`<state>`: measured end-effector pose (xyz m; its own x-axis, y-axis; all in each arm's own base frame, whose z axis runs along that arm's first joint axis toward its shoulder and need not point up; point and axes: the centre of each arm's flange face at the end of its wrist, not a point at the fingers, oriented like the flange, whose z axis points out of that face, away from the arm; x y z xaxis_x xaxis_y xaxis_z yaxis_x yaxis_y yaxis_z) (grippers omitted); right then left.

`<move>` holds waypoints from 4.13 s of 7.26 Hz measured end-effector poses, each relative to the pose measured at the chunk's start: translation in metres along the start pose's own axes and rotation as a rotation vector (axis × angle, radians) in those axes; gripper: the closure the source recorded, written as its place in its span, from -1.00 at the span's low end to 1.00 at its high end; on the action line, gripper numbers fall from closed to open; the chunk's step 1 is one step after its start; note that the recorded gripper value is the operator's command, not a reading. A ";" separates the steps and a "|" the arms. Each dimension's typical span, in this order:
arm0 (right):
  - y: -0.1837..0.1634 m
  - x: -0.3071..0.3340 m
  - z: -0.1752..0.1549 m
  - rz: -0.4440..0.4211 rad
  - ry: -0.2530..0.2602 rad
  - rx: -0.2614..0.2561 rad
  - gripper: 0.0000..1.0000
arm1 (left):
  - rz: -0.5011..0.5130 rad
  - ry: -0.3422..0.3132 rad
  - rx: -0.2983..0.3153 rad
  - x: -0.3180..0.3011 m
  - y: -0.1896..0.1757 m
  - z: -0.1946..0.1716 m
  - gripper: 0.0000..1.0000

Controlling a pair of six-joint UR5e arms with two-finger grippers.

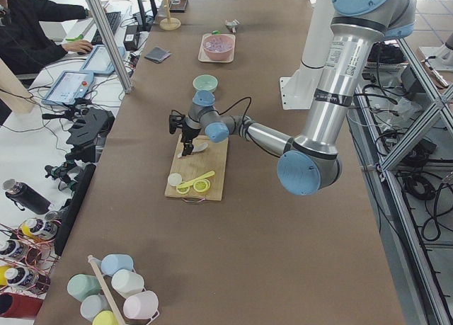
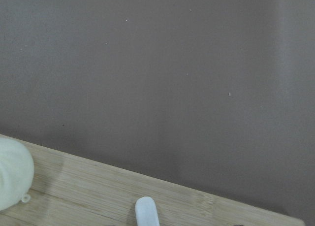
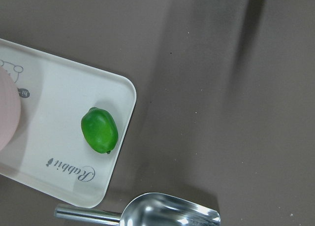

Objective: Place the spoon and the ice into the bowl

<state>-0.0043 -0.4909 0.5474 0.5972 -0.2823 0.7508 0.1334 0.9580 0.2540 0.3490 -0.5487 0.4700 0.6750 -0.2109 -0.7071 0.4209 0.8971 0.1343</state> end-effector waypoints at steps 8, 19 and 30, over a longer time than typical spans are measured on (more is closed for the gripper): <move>-0.002 -0.011 -0.005 0.010 -0.003 0.012 -1.00 | 0.024 0.015 -0.024 -0.015 0.018 -0.002 1.00; -0.084 -0.284 0.083 0.177 0.031 0.214 -0.96 | -0.074 0.228 -0.064 0.164 -0.015 -0.119 1.00; -0.116 -0.331 0.166 0.180 0.136 0.179 -0.44 | -0.093 0.282 -0.094 0.233 0.020 -0.125 1.00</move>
<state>-0.3487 -0.5172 0.3705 0.7009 -0.0873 0.7079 -0.1191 0.9642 0.2368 0.4389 -0.5317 0.2211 0.4360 -0.1893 -0.8798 0.4060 0.9139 0.0046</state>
